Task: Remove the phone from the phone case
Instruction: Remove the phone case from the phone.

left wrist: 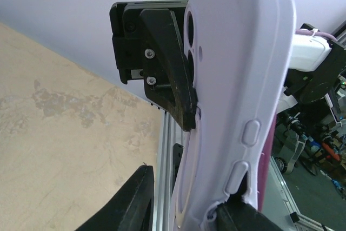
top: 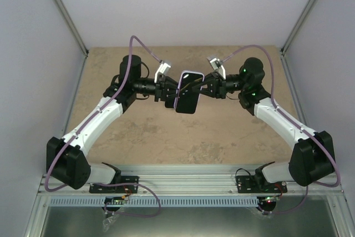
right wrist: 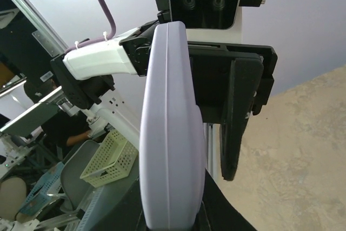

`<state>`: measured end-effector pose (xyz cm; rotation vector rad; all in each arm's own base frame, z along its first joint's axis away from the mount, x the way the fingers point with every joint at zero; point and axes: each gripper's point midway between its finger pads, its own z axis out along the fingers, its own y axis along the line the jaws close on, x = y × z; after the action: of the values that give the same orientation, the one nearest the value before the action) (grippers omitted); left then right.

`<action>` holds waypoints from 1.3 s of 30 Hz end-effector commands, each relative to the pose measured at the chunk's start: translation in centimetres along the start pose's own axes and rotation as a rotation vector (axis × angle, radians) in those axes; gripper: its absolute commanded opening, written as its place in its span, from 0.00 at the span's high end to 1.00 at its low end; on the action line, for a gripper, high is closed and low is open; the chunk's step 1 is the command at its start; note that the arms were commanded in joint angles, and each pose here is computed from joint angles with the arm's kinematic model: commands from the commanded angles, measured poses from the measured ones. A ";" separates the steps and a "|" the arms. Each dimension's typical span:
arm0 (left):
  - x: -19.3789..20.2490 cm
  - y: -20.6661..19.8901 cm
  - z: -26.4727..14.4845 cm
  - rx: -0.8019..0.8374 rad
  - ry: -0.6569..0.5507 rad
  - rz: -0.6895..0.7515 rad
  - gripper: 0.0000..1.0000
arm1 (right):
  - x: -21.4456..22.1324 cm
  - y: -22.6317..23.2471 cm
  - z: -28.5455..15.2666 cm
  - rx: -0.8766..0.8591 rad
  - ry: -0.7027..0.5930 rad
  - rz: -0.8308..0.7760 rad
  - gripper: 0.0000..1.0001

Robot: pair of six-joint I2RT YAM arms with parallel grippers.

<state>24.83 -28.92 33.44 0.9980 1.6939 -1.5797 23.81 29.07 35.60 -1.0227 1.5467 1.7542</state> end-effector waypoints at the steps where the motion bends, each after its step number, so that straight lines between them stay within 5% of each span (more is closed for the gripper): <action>1: -1.1 -0.1 -0.3 -0.040 -0.049 0.072 0.77 | 2.3 3.0 1.3 -0.169 0.141 0.021 0.99; 9: -0.2 -0.2 -0.3 -0.005 -0.059 -0.013 0.88 | 1.0 1.1 0.9 -0.100 0.095 0.038 0.99; 16: -0.3 -0.1 -0.2 0.014 -0.083 -0.081 1.00 | 0.1 -0.8 0.2 -0.015 0.044 0.074 0.89; 28: 0.0 2.2 -0.5 0.002 -0.132 -0.262 1.00 | -1.8 -3.9 -3.0 0.150 -0.066 0.097 0.26; 39: 0.1 4.7 -1.5 -0.024 -0.173 -0.403 1.00 | -3.1 -4.7 -4.8 0.384 -0.054 -0.124 0.15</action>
<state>28.11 -27.90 29.64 0.5268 1.9183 -1.8231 30.02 26.06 34.07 -0.7882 1.7169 1.5311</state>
